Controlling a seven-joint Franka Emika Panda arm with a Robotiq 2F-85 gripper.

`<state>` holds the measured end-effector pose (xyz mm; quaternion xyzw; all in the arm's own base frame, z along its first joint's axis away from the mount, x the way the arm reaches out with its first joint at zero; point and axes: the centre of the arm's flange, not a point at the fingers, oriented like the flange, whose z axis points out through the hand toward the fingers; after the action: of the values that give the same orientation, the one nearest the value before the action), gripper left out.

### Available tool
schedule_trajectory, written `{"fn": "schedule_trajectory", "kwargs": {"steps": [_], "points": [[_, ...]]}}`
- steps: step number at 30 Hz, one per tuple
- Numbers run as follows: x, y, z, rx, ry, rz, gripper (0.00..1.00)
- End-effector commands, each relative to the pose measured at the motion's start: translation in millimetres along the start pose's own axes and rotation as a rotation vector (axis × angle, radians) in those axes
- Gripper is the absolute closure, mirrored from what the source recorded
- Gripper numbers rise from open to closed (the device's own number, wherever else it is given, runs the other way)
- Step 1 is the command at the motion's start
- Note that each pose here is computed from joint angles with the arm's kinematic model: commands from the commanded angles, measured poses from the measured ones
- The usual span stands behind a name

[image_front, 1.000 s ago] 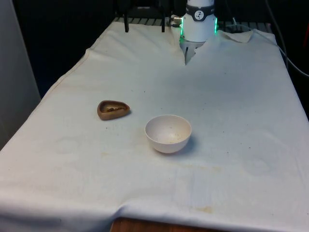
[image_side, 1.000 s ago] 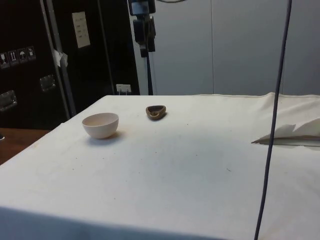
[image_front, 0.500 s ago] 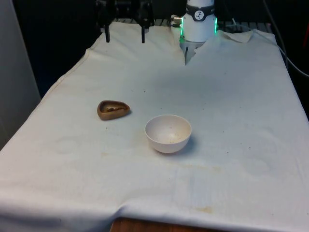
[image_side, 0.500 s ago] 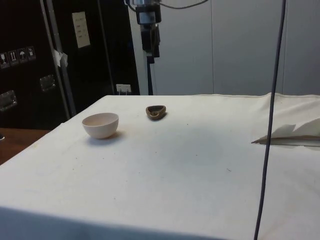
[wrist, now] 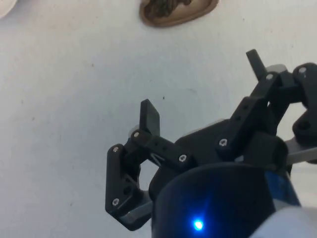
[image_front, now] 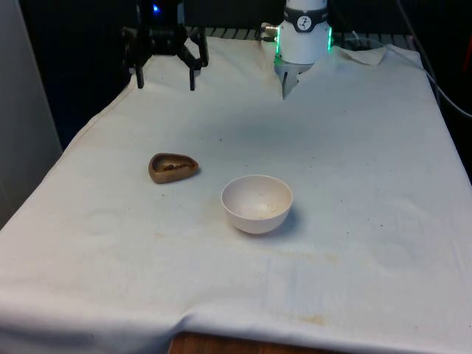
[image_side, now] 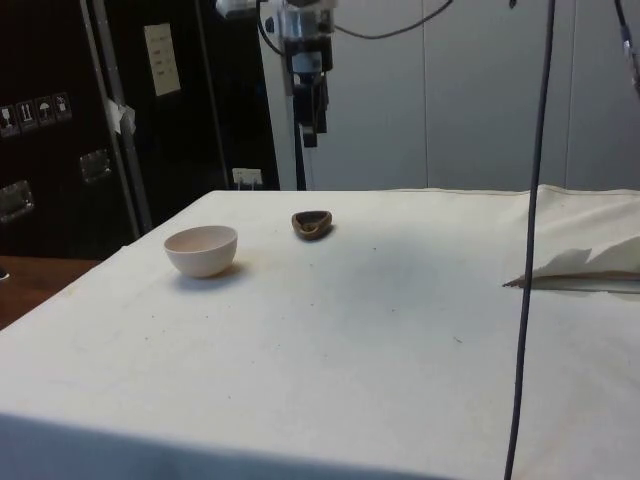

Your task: Pour the coffee beans from the cup into the bowl.

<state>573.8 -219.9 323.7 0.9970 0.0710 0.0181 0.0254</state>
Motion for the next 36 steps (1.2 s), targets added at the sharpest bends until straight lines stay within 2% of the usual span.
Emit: {"fn": "schedule_trajectory", "kwargs": {"steps": [1,3,8,9,11,18,23,27,28,30,34,35,36], "points": [[-0.6,3.4,4.5,-0.002,0.001,0.002,0.0],[1.3,13.5,17.2,-0.003,0.014,0.006,0.0],[1.9,29.3,39.4,-0.009,0.023,0.014,0.0],[1.1,28.0,38.8,-0.012,0.016,0.016,0.0],[2.8,33.3,45.7,-0.01,0.026,0.017,0.0],[5.2,49.8,61.8,-0.011,0.026,0.022,0.0],[8.6,58.2,73.9,0.007,0.029,0.015,0.0],[10.4,63.8,84.6,0.039,0.025,0.009,0.0],[9.9,63.3,82.0,0.023,0.027,0.012,0.0],[11.0,67.9,89.1,0.055,0.024,0.006,0.0],[11.1,71.8,97.4,0.079,0.023,0.002,0.0],[10.9,70.6,95.2,0.067,0.023,0.003,0.0],[10.7,72.9,99.9,0.086,0.023,0.002,0.0]]}}
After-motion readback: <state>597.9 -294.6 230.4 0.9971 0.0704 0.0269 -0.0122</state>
